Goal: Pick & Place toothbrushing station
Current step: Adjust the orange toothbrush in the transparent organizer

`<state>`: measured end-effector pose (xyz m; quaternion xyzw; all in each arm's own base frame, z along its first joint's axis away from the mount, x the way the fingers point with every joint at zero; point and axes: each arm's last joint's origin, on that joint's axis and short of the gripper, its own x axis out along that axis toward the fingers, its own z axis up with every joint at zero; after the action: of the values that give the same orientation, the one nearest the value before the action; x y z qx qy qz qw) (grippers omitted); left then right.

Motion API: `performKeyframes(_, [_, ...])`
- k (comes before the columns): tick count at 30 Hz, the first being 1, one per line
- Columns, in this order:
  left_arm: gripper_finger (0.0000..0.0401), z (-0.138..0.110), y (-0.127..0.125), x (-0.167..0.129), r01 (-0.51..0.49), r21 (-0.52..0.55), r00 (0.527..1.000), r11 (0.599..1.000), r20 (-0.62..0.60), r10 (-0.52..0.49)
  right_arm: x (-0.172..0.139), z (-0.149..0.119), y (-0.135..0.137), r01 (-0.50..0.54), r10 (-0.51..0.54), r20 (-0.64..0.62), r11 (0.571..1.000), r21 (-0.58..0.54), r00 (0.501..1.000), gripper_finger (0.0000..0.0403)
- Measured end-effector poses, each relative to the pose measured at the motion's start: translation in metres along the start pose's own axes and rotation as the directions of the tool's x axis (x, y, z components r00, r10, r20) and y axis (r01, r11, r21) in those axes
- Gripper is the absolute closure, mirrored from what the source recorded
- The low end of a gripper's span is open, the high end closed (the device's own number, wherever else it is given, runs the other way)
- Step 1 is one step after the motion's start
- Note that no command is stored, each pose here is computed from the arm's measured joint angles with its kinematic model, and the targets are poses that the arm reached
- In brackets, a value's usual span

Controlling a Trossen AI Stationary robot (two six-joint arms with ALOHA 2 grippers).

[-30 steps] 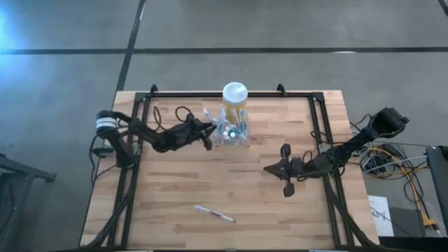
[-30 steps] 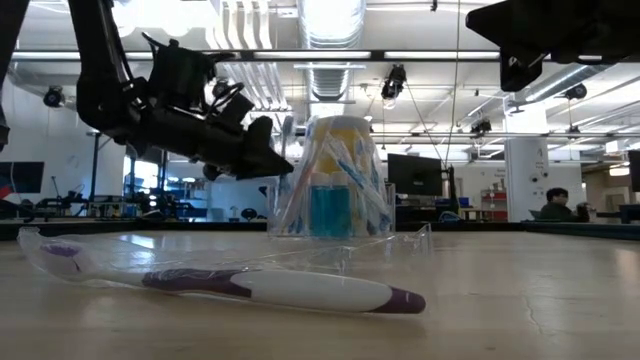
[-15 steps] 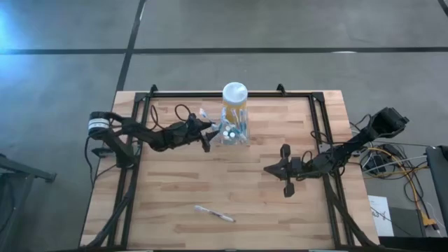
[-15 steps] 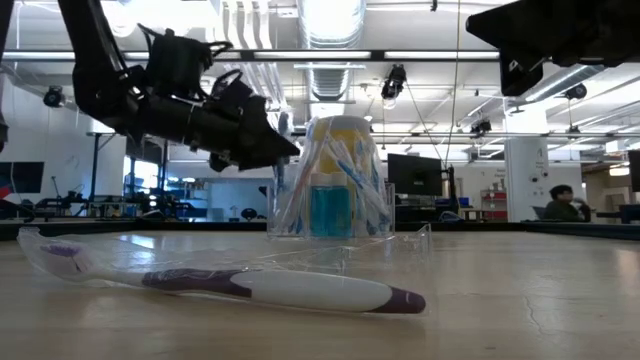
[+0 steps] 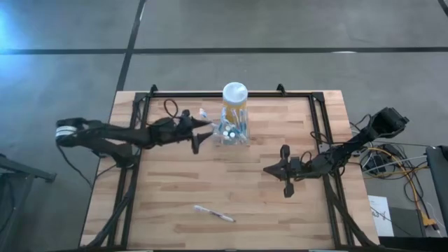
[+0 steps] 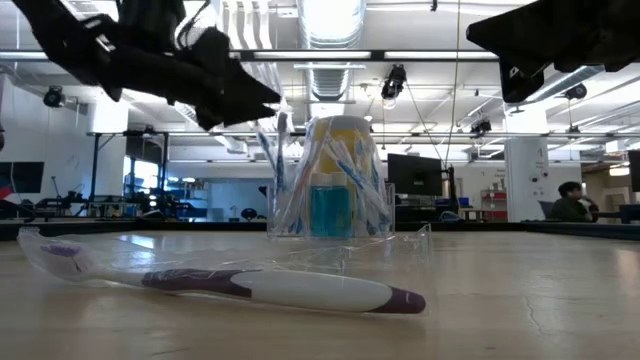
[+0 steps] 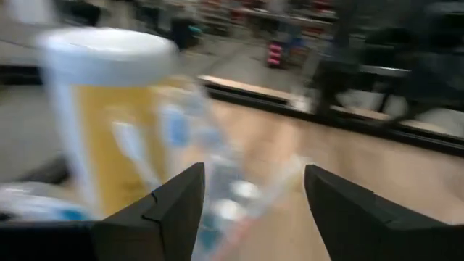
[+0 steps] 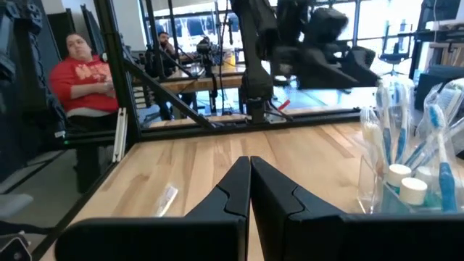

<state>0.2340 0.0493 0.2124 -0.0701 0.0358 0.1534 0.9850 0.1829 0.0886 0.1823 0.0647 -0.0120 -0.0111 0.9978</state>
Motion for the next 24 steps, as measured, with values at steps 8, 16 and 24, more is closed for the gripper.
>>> performKeyframes(8, [0.0256, -0.014, -0.042, -0.014, 0.270, 0.010, 0.958, 0.963, -0.103, -0.267, 0.000, 0.000, 0.000, 0.000, 0.000, 0.000, 1.000, 0.000, 1.000, 0.0394])
performKeyframes(16, [0.0391, -0.029, -0.063, 0.014, 0.225, 0.023, 0.972, 0.974, -0.080, -0.223, 0.001, 0.003, 0.001, 0.002, -0.001, 0.018, 1.000, -0.008, 1.000, 0.0394])
performKeyframes(24, [0.0397, -0.036, -0.073, 0.065, 0.190, -0.010, 0.974, 0.982, -0.124, -0.190, 0.006, 0.011, 0.005, 0.001, 0.001, 0.035, 0.998, -0.055, 0.999, 0.0394])
